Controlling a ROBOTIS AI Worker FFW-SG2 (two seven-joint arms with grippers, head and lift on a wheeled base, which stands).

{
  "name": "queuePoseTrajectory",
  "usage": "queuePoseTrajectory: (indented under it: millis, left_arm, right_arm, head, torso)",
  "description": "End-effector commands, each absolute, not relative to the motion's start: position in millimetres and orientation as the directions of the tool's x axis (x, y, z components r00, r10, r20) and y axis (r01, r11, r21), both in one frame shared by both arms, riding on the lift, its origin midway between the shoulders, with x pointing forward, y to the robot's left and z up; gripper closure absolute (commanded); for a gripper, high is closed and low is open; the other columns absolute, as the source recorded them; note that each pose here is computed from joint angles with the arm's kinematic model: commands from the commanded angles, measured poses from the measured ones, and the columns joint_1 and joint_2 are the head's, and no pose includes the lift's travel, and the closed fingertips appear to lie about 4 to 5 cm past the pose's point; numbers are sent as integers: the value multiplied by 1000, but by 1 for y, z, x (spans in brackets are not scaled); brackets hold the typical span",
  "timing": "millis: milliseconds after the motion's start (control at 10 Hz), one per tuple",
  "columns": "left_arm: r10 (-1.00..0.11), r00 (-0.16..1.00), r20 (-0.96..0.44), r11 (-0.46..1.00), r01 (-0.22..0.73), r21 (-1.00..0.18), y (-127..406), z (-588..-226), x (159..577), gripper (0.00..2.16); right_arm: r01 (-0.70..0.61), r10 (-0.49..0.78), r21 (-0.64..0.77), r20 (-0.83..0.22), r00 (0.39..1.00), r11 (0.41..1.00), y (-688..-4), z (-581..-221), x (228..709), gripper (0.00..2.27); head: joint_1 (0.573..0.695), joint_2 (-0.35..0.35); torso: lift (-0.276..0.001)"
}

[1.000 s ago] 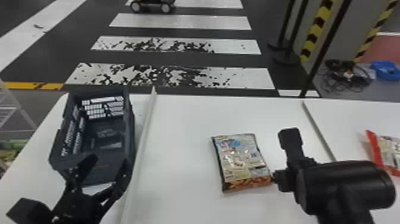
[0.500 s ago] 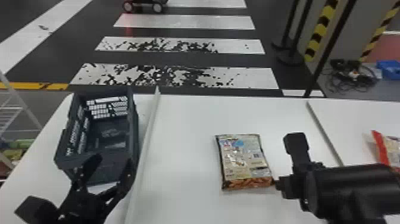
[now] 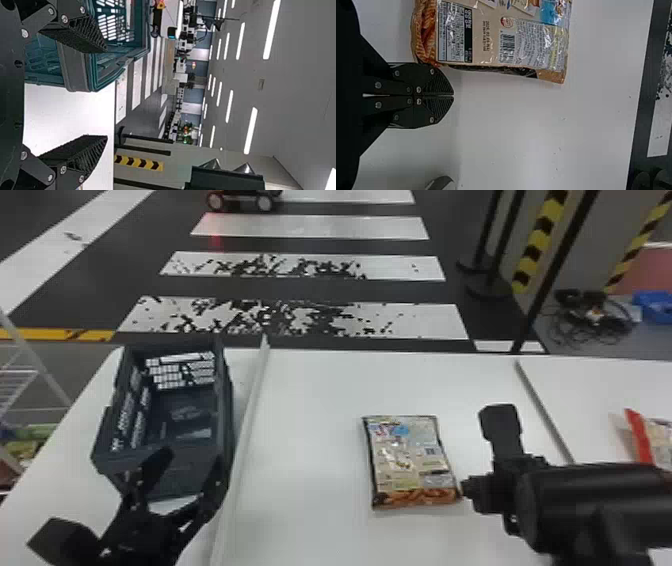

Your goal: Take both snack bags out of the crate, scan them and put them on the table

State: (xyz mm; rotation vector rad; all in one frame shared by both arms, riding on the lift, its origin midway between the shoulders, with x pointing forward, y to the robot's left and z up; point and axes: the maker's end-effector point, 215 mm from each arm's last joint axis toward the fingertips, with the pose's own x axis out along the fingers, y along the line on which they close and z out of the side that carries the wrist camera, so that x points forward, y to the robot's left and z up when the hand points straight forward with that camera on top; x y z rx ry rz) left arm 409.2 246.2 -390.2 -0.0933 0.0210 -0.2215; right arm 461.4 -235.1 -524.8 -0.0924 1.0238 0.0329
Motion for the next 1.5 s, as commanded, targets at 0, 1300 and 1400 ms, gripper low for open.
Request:
queuePoseTrajectory:
  millis: [0,1300,1400]
  left_arm:
    - [-222,975,-11,971,220,-95,245,-390,410,248]
    - [-222,975,-18,971,220,-97,246,-394,409,248]
    - [-222,975,-20,971,219,-97,246,-395,408,248]
  right_arm:
    - [-81,15,-31,-855,518,996,-228,-529,462,2253]
    - [18,-6,14,-614,789,1000,-272,-439,513,43]
    - [45,-28,10,-635,772,999,-288,-443,506,43]
  head:
    - [695,13]
    - [695,-9]
    - [695,-22]
  torso:
    - [-93]
    - [-93]
    - [-93]
